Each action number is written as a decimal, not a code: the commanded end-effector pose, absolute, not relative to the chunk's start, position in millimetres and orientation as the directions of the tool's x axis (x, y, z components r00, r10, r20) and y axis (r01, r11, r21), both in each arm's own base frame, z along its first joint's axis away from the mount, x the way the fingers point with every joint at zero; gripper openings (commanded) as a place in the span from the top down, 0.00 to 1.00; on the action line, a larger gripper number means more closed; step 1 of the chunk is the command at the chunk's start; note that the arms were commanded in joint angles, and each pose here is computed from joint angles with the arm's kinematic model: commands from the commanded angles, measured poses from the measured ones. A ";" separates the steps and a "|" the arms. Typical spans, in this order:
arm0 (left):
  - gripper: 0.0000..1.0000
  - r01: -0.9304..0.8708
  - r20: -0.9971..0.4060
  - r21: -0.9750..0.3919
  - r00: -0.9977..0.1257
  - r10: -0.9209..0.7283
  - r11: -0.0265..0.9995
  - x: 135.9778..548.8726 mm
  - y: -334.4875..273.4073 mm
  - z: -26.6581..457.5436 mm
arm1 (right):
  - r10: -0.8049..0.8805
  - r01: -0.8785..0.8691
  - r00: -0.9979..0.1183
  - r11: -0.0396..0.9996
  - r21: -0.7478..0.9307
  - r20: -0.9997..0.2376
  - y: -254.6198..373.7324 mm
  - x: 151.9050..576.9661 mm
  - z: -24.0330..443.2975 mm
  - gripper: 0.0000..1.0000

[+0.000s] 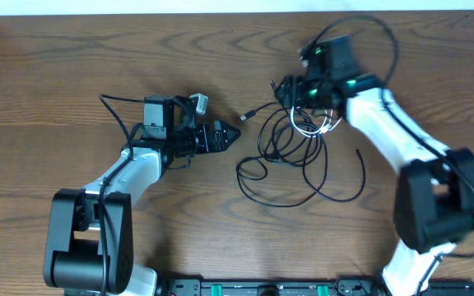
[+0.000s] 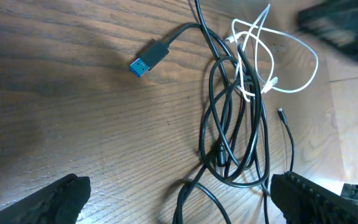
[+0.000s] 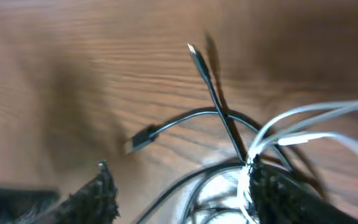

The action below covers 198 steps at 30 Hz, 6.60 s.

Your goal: Untangle cables

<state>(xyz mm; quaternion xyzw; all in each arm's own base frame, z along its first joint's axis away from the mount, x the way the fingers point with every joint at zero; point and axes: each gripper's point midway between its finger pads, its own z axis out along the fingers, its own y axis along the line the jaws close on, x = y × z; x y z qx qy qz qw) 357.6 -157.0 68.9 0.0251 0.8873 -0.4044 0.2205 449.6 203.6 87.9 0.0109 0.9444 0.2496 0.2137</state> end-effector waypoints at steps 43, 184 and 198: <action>0.01 0.243 -0.430 -0.699 -0.894 -0.124 0.672 359.9 -157.5 72.8 | 0.515 0.366 -0.814 0.815 0.449 -0.270 182.4 469.3 30.4 0.58; 0.01 0.243 -0.430 -0.699 -0.894 -0.124 0.672 359.9 -157.5 72.8 | 0.354 -0.308 -0.738 0.581 0.754 -0.574 243.6 516.5 194.6 0.99; 0.01 0.243 -0.430 -0.699 -0.894 -0.124 0.672 359.9 -157.5 72.8 | 0.330 -0.192 -0.752 0.718 0.669 -0.570 190.5 470.4 235.7 0.99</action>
